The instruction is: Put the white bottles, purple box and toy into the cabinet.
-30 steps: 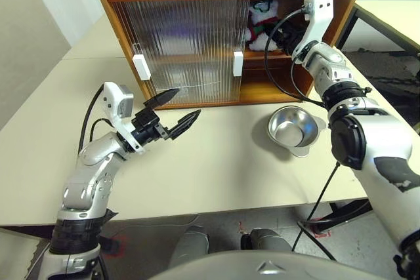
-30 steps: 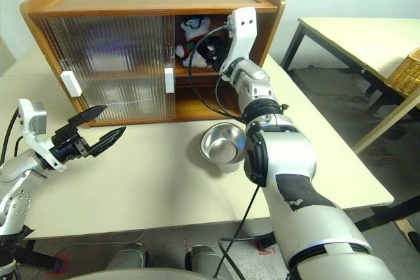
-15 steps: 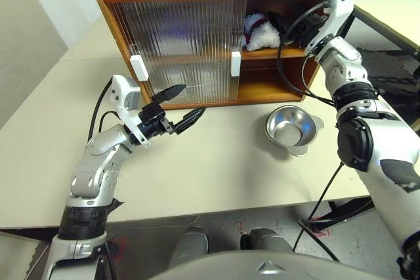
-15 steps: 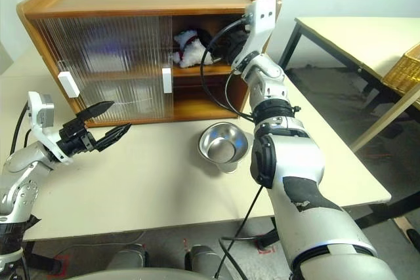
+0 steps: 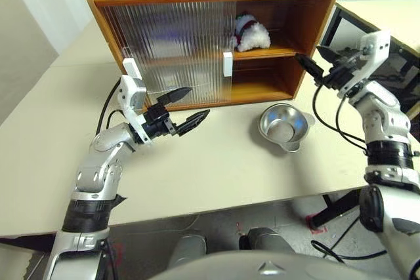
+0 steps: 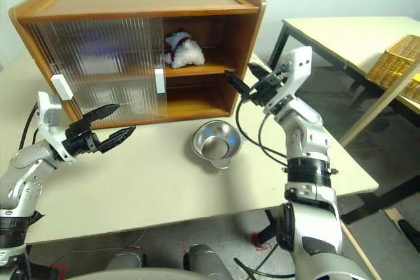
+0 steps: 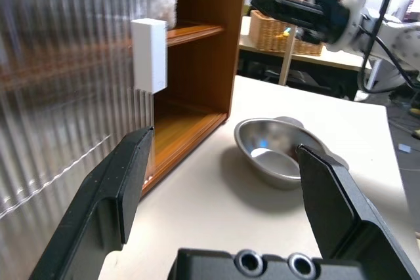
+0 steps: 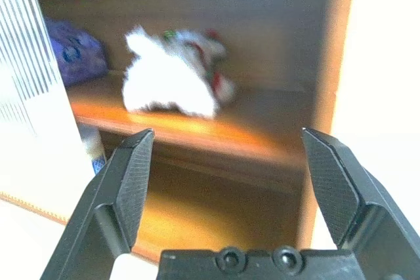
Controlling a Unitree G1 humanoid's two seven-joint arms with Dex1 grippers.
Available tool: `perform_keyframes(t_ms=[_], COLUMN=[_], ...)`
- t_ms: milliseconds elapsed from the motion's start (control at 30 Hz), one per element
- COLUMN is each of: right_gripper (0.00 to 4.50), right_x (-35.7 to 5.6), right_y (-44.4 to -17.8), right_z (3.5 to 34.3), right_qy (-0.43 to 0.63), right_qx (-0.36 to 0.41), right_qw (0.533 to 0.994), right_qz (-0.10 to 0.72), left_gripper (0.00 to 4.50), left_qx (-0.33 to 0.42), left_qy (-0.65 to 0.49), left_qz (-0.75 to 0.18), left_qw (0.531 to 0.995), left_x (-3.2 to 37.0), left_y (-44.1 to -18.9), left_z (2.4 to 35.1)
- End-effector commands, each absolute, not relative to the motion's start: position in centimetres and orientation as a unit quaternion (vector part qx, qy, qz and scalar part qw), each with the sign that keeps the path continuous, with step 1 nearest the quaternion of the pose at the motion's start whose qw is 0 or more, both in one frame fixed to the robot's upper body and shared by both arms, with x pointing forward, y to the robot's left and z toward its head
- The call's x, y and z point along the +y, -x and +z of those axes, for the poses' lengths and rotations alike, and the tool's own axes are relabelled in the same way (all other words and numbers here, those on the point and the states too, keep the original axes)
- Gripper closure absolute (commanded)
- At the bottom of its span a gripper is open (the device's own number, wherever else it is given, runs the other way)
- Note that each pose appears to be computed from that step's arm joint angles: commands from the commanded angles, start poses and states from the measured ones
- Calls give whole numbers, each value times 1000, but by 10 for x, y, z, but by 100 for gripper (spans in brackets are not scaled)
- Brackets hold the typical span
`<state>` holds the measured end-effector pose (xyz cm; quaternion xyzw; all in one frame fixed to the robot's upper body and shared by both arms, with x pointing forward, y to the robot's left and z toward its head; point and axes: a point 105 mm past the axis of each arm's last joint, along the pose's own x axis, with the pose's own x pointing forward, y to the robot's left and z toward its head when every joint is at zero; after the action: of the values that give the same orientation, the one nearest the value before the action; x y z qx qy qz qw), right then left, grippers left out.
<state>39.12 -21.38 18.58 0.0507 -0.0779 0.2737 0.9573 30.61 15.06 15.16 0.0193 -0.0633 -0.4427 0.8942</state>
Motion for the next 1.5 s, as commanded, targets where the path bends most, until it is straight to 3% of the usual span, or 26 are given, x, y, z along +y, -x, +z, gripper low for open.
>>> perform_keyframes(t_ms=[33, 400, 767, 1167, 1500], right_gripper=[5, 5, 5, 5, 5], right_x=[-220, -235, -260, -258, -248], right_y=[-379, -367, -351, -323, -323], right_z=[173, 134, 93, 60, 49], right_qy=[-88, -306, -537, -608, -603], right_qx=[-45, 53, 137, 205, 222], right_qw=[959, 926, 818, 752, 753], right_qz=[266, 216, 154, 152, 143], left_gripper=[0, 0, 0, 0, 0], left_qx=[-59, -59, -58, -57, -55], left_qy=[-21, -21, -24, -28, -34], left_qz=[-449, -452, -446, -446, -449], left_qw=[891, 890, 893, 893, 891], left_x=[149, 148, 152, 153, 152], left_y=[-307, -309, -306, -306, -306], left_z=[150, 150, 150, 150, 150])
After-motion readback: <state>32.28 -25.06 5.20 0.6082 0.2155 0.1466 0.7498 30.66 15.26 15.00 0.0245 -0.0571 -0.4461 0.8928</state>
